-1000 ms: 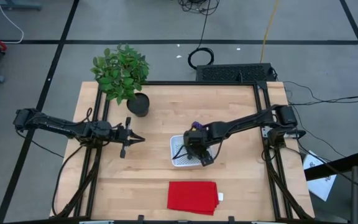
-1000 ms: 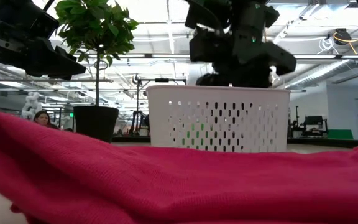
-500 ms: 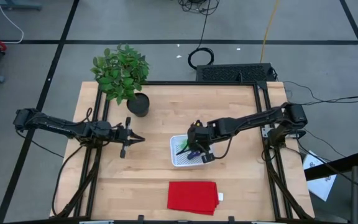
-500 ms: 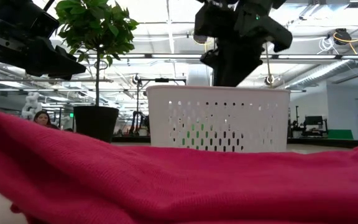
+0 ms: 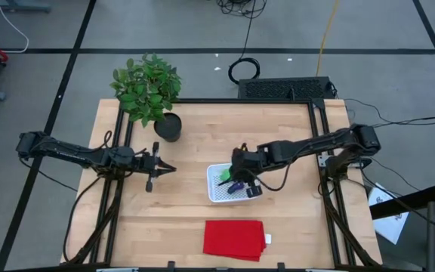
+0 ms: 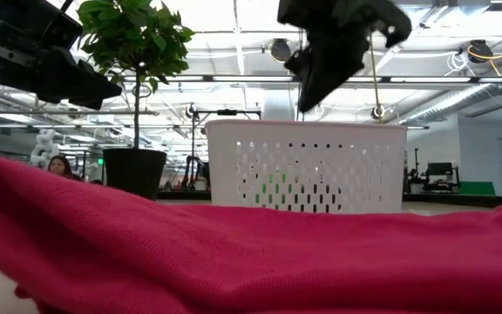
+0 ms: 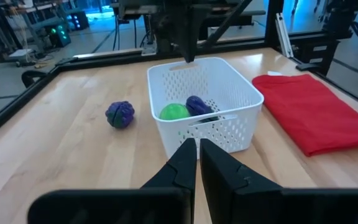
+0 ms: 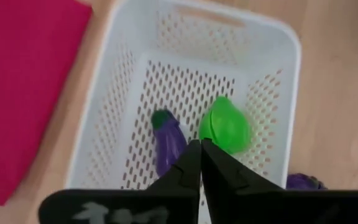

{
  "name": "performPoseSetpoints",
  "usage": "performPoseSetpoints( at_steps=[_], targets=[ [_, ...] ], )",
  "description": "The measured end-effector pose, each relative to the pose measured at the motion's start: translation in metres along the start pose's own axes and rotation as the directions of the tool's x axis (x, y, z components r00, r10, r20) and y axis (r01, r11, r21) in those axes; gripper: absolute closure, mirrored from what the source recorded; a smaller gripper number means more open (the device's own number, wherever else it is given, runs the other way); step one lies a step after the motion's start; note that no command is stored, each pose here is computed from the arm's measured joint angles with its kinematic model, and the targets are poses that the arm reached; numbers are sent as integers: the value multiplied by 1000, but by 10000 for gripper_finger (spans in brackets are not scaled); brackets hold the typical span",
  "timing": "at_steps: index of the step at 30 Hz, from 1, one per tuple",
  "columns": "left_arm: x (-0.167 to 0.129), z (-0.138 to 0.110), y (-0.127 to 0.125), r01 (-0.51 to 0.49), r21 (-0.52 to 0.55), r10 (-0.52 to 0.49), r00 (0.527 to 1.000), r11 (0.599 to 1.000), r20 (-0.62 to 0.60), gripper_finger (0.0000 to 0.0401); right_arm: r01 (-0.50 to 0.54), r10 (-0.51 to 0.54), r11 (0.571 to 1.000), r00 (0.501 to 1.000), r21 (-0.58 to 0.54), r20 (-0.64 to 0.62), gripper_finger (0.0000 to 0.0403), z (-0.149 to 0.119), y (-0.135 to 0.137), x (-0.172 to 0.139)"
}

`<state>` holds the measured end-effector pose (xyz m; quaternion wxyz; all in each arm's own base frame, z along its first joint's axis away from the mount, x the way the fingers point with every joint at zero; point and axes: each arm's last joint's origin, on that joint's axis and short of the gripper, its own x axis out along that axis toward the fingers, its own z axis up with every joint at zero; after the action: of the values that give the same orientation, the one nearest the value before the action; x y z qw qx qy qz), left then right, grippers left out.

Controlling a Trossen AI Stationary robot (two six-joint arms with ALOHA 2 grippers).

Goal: Pick and placing Produce into tupperware
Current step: Put the violet grape into the white bin

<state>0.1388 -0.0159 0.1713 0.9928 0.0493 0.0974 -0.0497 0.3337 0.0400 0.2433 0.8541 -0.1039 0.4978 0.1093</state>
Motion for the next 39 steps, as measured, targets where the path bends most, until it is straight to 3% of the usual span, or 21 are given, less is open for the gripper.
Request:
performPoseSetpoints(
  at_steps=[8, 21, 26, 30, 33, 39],
  targets=[
    [0, 0, 0, 0, 8, 0, 1000, 1000, 1, 375, 12, -19, 999, 987, 48, 157, 402, 8, 5, -38],
    [0, 0, 0, 0, 7, 0, 1000, 1000, 2, 375, 0, -13, 997, 983, 71, 184, 403, 8, 11, -49],
    [0, 0, 0, 0, 7, 0, 1000, 1000, -2, 375, 0, -22, 996, 969, 90, 246, 403, 6, 12, -72],
    [0, -2, 0, 1, -1, -1, 1000, 1000, -17, 375, 7, -47, 993, 936, 115, 350, 403, 0, 13, -109],
    [0, -2, 0, 2, -1, -2, 1000, 1000, -16, 375, 65, -124, 986, 901, 154, 416, 403, -8, 16, -136],
    [0, -1, 0, 1, 0, -1, 1000, 1000, -15, 375, 64, -178, 973, 823, 222, 539, 403, -50, 24, -157]
  ],
)
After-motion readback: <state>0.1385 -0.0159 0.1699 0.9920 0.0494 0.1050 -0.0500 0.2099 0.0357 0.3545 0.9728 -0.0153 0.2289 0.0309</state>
